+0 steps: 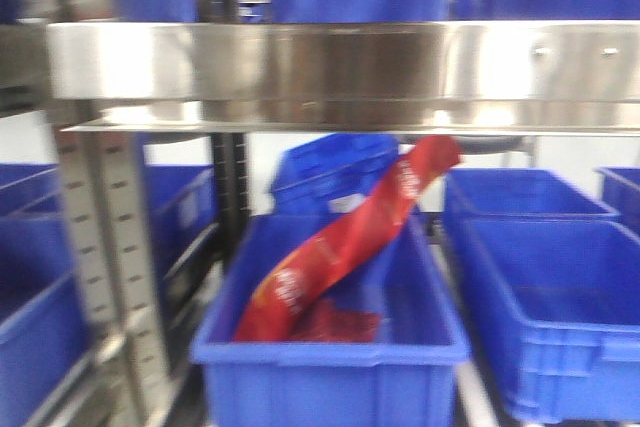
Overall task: Stack two boxes on right shelf middle
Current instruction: 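Hold the boxes while the base turns and drives to the steel shelf, then lower the held boxes onto the middle steel shelf with both grippers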
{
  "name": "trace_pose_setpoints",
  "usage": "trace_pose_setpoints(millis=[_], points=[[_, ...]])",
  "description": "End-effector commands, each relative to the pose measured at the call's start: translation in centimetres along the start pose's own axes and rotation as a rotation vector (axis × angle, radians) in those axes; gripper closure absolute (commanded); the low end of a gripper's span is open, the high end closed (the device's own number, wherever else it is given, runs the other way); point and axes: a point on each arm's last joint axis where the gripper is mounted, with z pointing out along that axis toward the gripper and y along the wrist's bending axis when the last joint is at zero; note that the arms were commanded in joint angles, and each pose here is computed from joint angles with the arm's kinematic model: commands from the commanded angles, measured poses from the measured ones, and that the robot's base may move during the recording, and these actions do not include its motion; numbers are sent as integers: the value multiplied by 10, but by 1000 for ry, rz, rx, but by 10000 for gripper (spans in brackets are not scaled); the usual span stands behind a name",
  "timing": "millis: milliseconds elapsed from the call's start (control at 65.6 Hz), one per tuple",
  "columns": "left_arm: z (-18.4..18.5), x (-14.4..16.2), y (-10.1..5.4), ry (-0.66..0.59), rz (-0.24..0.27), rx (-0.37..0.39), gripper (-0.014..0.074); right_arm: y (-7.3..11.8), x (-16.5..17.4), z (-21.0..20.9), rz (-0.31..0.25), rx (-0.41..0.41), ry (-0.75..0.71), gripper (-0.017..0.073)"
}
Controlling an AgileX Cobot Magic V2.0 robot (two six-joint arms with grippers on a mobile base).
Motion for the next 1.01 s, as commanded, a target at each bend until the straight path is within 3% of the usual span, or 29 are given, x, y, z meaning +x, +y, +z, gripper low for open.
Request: trace_pose_setpoints(millis=[0,991], points=[[-8,-9,5,-67,8,-7,705,-3,-9,-10,-13,2,-68,711],[-8,-9,5,-67,8,-7,705,-3,-9,-10,-13,2,-68,711]])
